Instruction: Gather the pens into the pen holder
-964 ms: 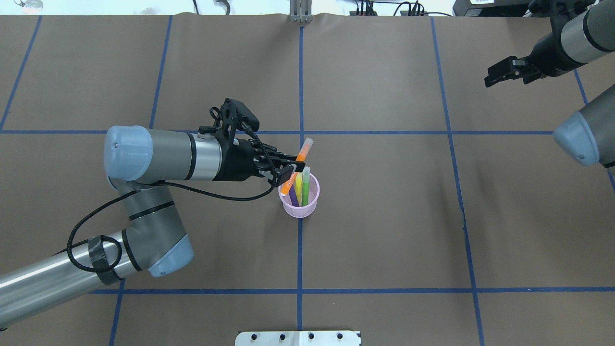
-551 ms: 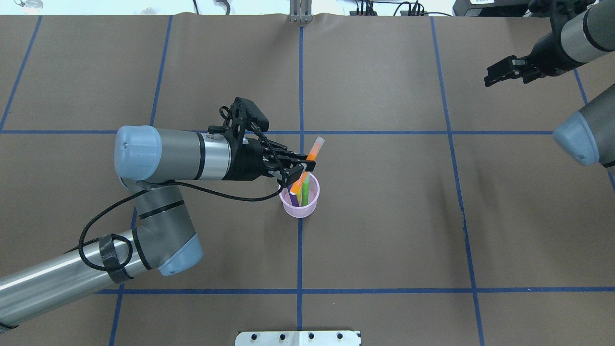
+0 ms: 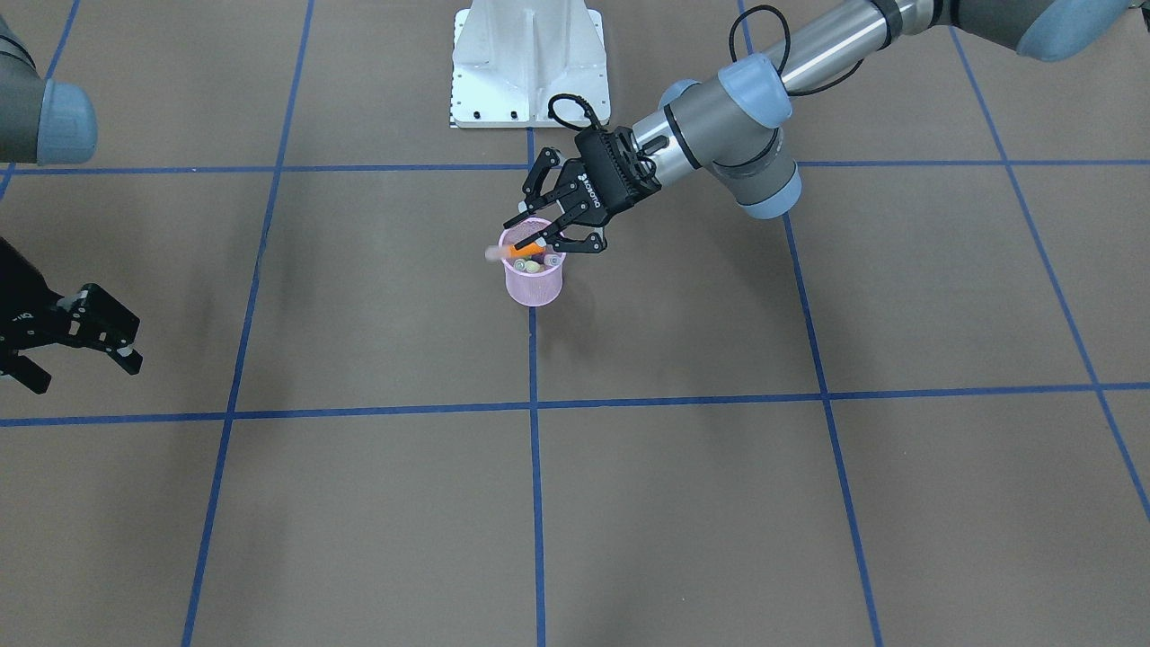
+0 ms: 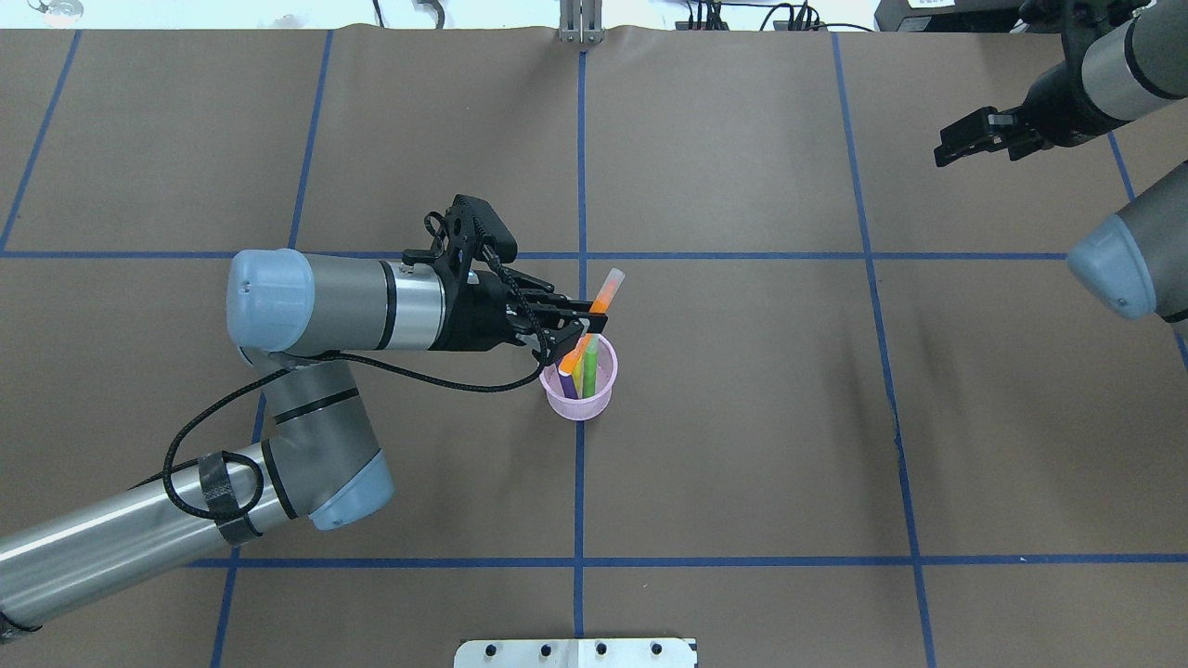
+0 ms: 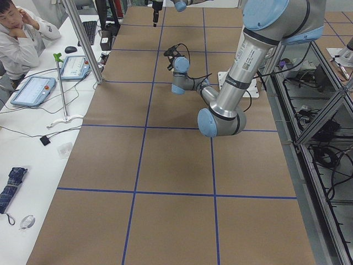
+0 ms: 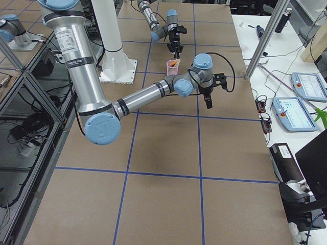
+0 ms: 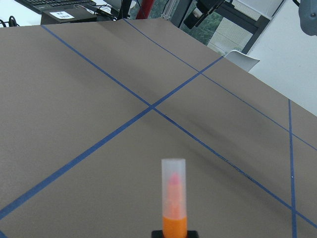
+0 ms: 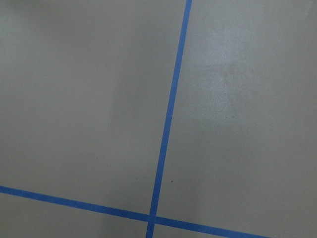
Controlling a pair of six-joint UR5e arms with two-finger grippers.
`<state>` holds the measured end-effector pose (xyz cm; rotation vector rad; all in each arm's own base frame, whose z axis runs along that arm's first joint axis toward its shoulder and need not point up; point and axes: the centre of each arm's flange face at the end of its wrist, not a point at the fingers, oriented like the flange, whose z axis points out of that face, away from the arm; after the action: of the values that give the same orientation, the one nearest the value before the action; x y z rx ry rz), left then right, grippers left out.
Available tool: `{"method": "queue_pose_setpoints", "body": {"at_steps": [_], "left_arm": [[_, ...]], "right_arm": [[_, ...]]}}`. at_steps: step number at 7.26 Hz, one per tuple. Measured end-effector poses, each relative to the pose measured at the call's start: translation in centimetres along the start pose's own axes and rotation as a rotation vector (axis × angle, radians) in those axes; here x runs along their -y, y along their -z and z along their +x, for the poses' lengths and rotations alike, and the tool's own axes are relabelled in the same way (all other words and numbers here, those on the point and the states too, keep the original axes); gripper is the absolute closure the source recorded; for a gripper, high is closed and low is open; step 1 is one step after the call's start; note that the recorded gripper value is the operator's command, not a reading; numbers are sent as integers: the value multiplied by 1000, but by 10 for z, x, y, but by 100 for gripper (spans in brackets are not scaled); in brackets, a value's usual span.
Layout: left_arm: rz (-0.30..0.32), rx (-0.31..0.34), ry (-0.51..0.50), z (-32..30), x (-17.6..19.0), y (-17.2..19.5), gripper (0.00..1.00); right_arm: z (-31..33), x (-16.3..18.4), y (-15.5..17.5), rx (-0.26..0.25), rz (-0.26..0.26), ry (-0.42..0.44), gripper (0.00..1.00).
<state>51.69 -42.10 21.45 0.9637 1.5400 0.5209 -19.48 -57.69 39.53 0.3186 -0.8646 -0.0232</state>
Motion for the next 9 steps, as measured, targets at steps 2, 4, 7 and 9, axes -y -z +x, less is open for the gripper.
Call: {"method": "queue_pose_setpoints", "body": {"at_steps": [2, 4, 7, 9], "left_arm": [[-3, 2, 19, -1, -2, 0, 0], [-32, 47, 68, -16, -4, 6, 0], [-242, 230, 189, -81, 12, 43, 0], [-357, 332, 296, -137, 50, 110, 0]], "right_arm": [[3, 2, 3, -1, 3, -5, 0], [26, 10, 13, -19, 10, -9, 0], [125, 18, 36, -88, -55, 68, 0], [207, -18, 49, -140, -106, 37, 0]]}}
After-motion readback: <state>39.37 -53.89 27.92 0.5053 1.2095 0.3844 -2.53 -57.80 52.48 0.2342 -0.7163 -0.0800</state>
